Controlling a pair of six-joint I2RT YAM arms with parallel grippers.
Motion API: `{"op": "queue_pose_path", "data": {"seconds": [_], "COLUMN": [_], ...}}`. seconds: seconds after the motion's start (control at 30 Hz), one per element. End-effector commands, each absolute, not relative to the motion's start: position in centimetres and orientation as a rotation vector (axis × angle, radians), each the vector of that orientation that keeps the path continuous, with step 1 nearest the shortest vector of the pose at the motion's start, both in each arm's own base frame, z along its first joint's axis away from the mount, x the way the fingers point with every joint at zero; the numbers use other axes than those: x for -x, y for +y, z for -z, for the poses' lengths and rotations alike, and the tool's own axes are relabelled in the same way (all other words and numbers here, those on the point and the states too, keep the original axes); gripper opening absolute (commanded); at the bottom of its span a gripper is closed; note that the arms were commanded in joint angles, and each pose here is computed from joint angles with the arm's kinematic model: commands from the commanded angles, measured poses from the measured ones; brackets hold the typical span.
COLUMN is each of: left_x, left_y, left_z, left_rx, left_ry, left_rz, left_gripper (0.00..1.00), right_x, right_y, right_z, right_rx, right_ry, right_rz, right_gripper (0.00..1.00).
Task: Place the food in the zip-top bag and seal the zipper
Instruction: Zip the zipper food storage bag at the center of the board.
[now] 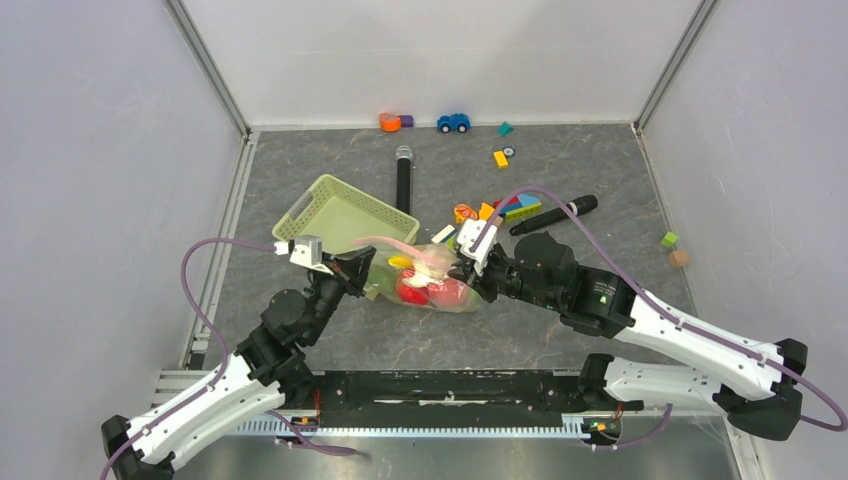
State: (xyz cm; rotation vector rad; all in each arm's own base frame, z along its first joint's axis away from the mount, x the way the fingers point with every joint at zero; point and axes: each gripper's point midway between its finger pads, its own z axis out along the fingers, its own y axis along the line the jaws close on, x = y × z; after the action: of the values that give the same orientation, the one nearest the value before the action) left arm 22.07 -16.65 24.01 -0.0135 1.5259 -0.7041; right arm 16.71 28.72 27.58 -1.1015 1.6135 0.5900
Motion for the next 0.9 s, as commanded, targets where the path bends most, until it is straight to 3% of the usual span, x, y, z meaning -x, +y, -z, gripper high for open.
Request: {"op": "queue_pose_path", "data": {"seconds": [0.0, 0.87], "left_x": [-22.9, -23.6], "left_y": [-14.6, -13.6], "left_z": [-24.8, -24.1], "left_rx": [0.126, 0.171], "left_ry": [1.503, 1.529], "left_rz": [0.636, 0.560], "left_gripper": [0.02, 0.02], "right_x": [-16.9, -17.5], "right_y": [28.1, 27.3], "right_z": [-28.0, -27.0], "right_rx": [1.076, 1.060], "right_ry": [1.608, 1.660], "right_rz": [-0.573, -0.516], "right_gripper": [0.00, 0.00]}}
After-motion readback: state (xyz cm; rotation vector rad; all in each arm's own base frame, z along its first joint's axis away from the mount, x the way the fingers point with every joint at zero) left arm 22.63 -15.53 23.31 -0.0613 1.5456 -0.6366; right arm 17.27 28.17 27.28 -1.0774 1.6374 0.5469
